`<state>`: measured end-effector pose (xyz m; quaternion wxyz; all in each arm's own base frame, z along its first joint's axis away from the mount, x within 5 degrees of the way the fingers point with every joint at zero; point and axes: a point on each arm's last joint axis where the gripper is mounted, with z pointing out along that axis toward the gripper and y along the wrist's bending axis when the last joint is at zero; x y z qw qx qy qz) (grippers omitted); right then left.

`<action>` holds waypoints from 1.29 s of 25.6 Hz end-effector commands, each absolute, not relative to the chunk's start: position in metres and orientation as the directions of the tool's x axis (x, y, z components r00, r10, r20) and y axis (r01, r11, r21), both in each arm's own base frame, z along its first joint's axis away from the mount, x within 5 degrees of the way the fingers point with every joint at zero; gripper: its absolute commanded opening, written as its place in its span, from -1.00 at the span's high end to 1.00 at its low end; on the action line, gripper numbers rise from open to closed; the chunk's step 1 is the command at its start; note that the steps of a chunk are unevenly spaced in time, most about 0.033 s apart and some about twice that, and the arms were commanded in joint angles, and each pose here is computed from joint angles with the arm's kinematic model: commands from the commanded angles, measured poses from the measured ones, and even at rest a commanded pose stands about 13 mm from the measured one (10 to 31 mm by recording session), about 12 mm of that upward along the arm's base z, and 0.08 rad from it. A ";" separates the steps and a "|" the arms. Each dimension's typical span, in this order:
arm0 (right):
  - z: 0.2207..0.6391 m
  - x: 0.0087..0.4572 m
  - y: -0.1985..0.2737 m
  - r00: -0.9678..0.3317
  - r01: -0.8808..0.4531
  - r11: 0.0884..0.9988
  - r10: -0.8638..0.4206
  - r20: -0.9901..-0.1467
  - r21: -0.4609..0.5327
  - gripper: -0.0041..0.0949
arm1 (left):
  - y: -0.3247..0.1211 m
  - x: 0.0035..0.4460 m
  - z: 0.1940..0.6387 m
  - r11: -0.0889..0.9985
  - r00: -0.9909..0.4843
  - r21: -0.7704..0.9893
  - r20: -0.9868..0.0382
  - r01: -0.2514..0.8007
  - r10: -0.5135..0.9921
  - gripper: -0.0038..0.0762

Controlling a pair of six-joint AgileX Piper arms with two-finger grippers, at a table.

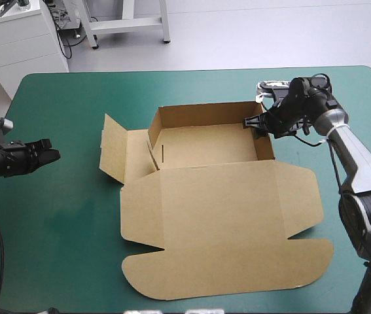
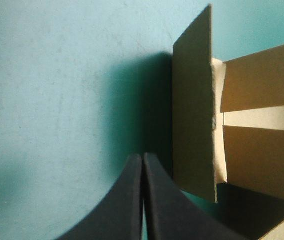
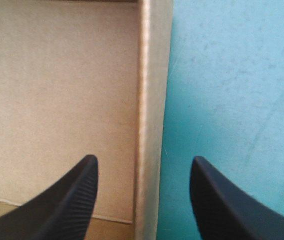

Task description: Fold the box

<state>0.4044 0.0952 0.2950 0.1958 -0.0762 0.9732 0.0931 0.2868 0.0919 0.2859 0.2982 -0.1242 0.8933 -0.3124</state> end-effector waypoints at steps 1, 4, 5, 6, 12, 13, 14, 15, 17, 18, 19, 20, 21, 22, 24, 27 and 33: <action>0.337 0.400 0.092 -0.858 -0.196 0.968 -0.092 -0.506 0.156 -0.51 | 0.089 0.285 0.309 0.764 -0.741 -0.646 -0.517 0.008 -0.429 0.98; 0.356 0.394 0.089 -0.867 -0.206 0.970 -0.122 -0.482 0.126 -0.54 | 0.089 0.285 0.309 0.765 -0.741 -0.644 -0.519 0.010 -0.427 0.98; 0.358 0.392 0.087 -0.879 -0.206 0.973 -0.137 -0.457 0.105 -0.54 | 0.089 0.285 0.309 0.765 -0.741 -0.644 -0.519 0.010 -0.427 0.98; 0.356 0.389 0.086 -0.890 -0.205 0.974 -0.144 -0.433 0.097 -0.54 | 0.089 0.285 0.309 0.766 -0.740 -0.643 -0.519 0.009 -0.428 0.98; 0.337 0.391 0.092 -0.909 -0.215 0.964 -0.139 -0.392 0.158 -0.54 | 0.089 0.286 0.309 0.764 -0.733 -0.645 -0.522 0.004 -0.436 0.98; 0.335 0.393 0.092 -0.909 -0.214 0.964 -0.137 -0.395 0.158 -0.54 | 0.089 0.286 0.309 0.763 -0.732 -0.647 -0.522 0.005 -0.438 0.98; 0.332 0.396 0.092 -0.907 -0.212 0.964 -0.134 -0.400 0.158 -0.54 | 0.089 0.286 0.309 0.764 -0.733 -0.645 -0.522 0.004 -0.437 0.98; 0.329 0.399 0.093 -0.905 -0.211 0.965 -0.132 -0.404 0.158 -0.54 | 0.090 0.286 0.309 0.765 -0.734 -0.644 -0.522 0.004 -0.435 0.98; 0.324 0.403 0.094 -0.906 -0.209 0.965 -0.129 -0.404 0.160 -0.54 | 0.090 0.285 0.309 0.766 -0.734 -0.643 -0.522 0.004 -0.434 0.98; 0.322 0.404 0.094 -0.908 -0.208 0.965 -0.130 -0.398 0.160 -0.54 | 0.090 0.285 0.309 0.766 -0.734 -0.643 -0.522 0.004 -0.434 0.98; 0.319 0.405 0.094 -0.910 -0.207 0.965 -0.130 -0.393 0.160 -0.54 | 0.090 0.285 0.309 0.767 -0.735 -0.641 -0.522 0.004 -0.433 0.98; 0.317 0.406 0.095 -0.913 -0.206 0.965 -0.131 -0.387 0.160 -0.54 | 0.090 0.285 0.309 0.767 -0.735 -0.641 -0.522 0.004 -0.433 0.98; 0.314 0.407 0.095 -0.918 -0.201 0.966 -0.128 -0.376 0.162 -0.54 | 0.090 0.285 0.309 0.767 -0.735 -0.641 -0.522 0.004 -0.433 0.98; 0.312 0.408 0.095 -0.921 -0.200 0.966 -0.128 -0.368 0.165 -0.54 | 0.090 0.285 0.309 0.767 -0.735 -0.641 -0.522 0.004 -0.433 0.98; 0.312 0.408 0.095 -0.920 -0.200 0.966 -0.128 -0.369 0.165 -0.52 | 0.090 0.285 0.309 0.769 -0.735 -0.639 -0.523 0.003 -0.432 0.98; 0.312 0.408 0.094 -0.921 -0.201 0.967 -0.132 -0.367 0.156 -0.31 | 0.090 0.286 0.309 0.770 -0.733 -0.638 -0.524 0.002 -0.433 0.98; 0.311 0.405 0.094 -0.923 -0.234 0.962 -0.174 -0.343 0.142 0.87 | 0.090 0.285 0.308 0.775 -0.735 -0.632 -0.526 0.001 -0.427 0.98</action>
